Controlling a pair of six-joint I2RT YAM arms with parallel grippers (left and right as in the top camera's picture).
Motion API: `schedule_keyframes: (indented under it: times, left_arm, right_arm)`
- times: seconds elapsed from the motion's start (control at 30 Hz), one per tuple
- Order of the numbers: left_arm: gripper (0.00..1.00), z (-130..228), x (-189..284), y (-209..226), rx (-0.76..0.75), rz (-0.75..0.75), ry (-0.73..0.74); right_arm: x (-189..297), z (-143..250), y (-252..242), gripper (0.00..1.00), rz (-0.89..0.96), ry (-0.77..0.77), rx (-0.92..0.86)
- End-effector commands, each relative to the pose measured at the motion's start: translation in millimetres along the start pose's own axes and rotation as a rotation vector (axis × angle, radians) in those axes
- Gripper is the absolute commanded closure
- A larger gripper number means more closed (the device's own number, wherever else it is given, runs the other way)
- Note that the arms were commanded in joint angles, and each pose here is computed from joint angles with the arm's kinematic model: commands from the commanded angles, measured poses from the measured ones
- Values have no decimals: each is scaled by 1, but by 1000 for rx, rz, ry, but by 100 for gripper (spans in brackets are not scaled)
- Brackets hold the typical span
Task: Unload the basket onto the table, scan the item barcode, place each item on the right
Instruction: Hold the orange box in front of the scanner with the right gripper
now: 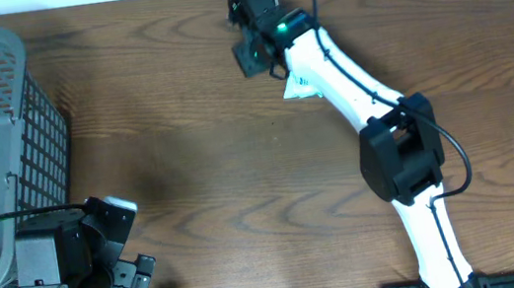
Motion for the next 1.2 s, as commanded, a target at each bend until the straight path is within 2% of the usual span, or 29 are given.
schedule_keyframes:
  times: [0.0,0.23,0.4,0.87,1.17]
  left_arm:
    - [2,0,2,1,-2,-9,-5]
    - [2,0,2,1,-2,-9,-5]
    - [2,0,2,1,-2,-9,-5]
    - [2,0,2,1,-2,-9,-5]
    - [2,0,2,1,-2,-9,-5]
  right_arm:
    - [4,-29,-8,53,-3,-114,14]
    - [15,-82,-4,51,-69,-362,45]
    - [10,-103,-7,47,-88,-480,77]
    - [-56,-115,-43,46,-79,-664,37]
    - [-59,-117,-42,47,-98,-697,18]
Point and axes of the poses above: each gripper's point midway between its finger pads, its own x axis back along the fingers, its own y axis along the line the jaws close on, z = x × y, the point moved 4 cm from there along x, back along the fingers, and after that the axes turned 15 degrees about -x, right-handed, at the moved point
